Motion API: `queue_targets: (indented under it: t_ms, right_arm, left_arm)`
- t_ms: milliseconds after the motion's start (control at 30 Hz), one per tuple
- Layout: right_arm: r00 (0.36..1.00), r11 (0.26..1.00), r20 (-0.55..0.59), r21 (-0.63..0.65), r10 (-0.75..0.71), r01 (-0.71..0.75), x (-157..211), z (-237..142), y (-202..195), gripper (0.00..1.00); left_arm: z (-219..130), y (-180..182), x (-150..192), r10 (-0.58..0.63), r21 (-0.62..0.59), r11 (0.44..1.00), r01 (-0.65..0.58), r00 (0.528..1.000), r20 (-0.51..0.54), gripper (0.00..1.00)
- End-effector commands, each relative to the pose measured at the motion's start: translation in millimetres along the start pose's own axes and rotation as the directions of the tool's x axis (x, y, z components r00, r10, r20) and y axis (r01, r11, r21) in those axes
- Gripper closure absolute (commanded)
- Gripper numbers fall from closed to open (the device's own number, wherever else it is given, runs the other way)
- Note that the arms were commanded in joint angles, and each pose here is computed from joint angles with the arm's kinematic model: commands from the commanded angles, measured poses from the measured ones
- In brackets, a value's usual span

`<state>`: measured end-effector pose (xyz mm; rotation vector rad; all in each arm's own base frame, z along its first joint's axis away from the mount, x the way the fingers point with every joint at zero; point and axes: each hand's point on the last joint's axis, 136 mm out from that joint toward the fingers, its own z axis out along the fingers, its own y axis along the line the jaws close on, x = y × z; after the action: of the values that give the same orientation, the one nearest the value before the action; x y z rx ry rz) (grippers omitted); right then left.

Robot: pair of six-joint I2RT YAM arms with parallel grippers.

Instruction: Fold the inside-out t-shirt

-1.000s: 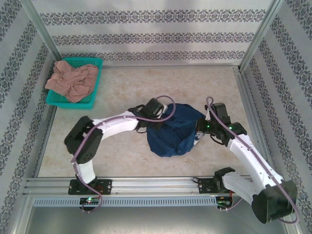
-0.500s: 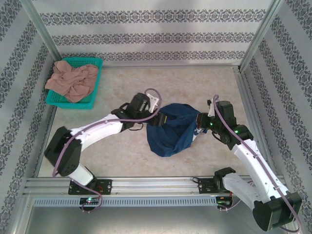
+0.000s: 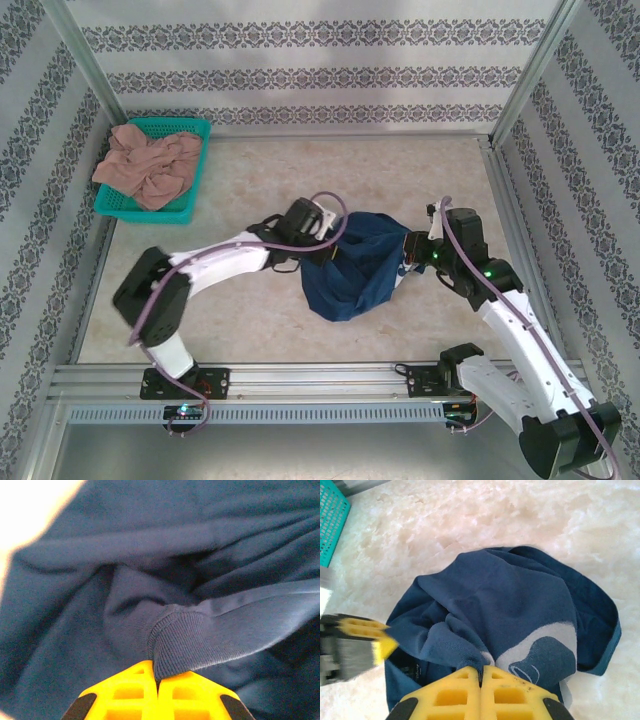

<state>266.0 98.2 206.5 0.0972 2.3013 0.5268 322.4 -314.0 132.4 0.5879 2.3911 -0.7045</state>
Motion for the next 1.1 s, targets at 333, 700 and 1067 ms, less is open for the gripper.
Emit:
queue_targets:
  t_ms: [333,700,1067]
  right_arm:
    - [0.946,0.933,0.313,-0.307,-0.087,0.188,-94.4,-65.7,88.1,1.00]
    - [0.860,0.876,0.485,-0.333,-0.157,0.348,-166.1,-107.7,171.8,1.00]
    - [0.741,0.960,0.615,0.113,-0.270,0.256,-234.9,-177.6,96.7,1.00]
  left_arm:
    - [-223.0,0.3,-137.9,0.035,-0.004,0.999,-0.039,0.823,0.567,1.00]
    - [-319.5,-1.2,-207.6,0.160,-0.192,0.981,-0.038,0.721,0.675,1.00]
    - [-305.4,-90.7,-213.1,0.128,0.085,0.967,-0.238,0.750,0.649,1.00]
